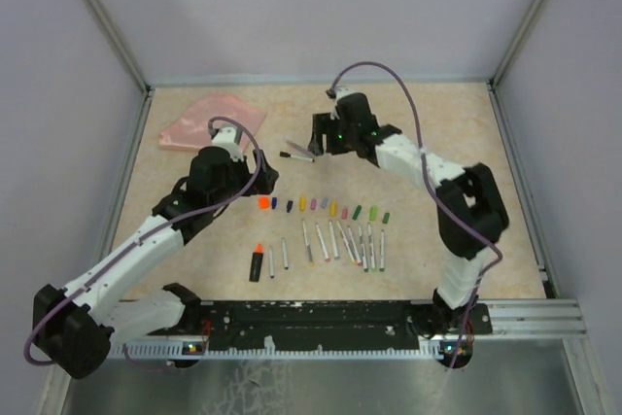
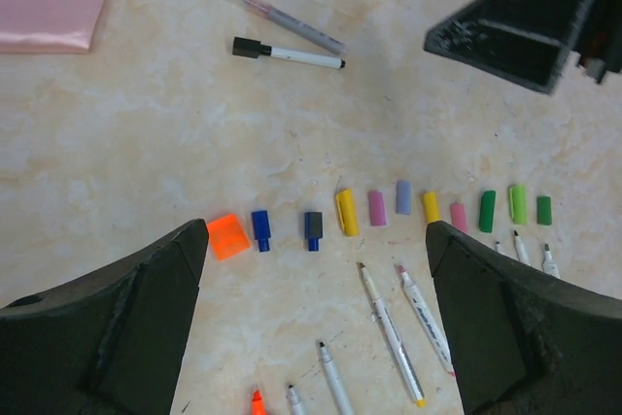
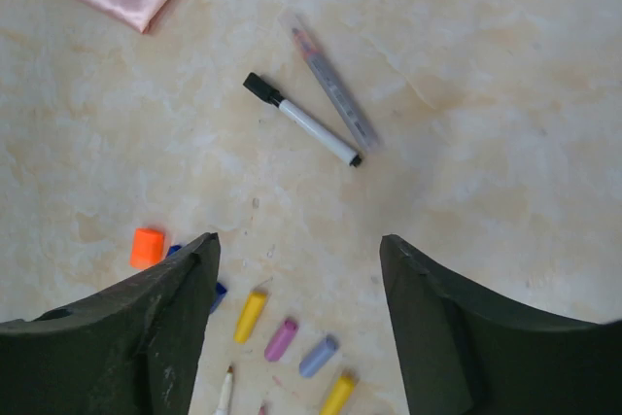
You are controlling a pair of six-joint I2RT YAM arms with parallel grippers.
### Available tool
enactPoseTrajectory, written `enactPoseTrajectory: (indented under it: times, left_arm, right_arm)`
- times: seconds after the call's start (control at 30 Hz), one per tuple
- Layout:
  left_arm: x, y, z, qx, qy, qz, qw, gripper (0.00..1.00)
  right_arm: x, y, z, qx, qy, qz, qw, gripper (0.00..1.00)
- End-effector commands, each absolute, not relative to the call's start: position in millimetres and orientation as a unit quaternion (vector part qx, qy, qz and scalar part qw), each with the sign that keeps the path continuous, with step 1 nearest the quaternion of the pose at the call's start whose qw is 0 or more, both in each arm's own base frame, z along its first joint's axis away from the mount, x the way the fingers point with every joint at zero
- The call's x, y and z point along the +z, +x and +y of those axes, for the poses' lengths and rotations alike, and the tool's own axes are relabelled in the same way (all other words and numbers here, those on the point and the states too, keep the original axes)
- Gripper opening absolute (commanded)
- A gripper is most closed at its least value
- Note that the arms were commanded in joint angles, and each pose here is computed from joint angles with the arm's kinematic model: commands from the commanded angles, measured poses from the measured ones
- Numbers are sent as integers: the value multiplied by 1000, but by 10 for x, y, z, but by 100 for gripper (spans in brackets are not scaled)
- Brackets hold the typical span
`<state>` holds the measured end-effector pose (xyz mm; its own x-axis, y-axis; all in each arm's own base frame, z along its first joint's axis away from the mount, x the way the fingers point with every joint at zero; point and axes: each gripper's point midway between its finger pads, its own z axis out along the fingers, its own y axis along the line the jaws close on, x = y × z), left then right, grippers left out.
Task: Open the pen caps
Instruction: Pick up the pen from the center of the board.
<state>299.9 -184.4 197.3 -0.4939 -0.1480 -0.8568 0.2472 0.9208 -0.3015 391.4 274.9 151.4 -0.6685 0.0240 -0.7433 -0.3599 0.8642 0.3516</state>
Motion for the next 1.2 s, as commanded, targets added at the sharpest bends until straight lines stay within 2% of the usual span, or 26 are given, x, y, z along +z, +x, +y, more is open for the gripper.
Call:
enactPoseTrajectory:
  times: [0.0,0.33,0.7,1.17]
  left_arm:
    - [1967,2957,-1663,-186,22,846,499,97]
    - [1908,2960,-1472,-177,-8,853,491,97]
    - [1875,3015,-1418,-173,-20,858,484,98]
    - [1860,3031,-1406,-181,-23,861,475,98]
  right_arm:
    - [1377,4187,3070,248,-187,884,351,64]
    - [970,4805,3319,201,-226,896,325,43]
    - [665,4892,3492,224,-229,898,301,37]
    - [486,4963,3500,217,-219,905,295,36]
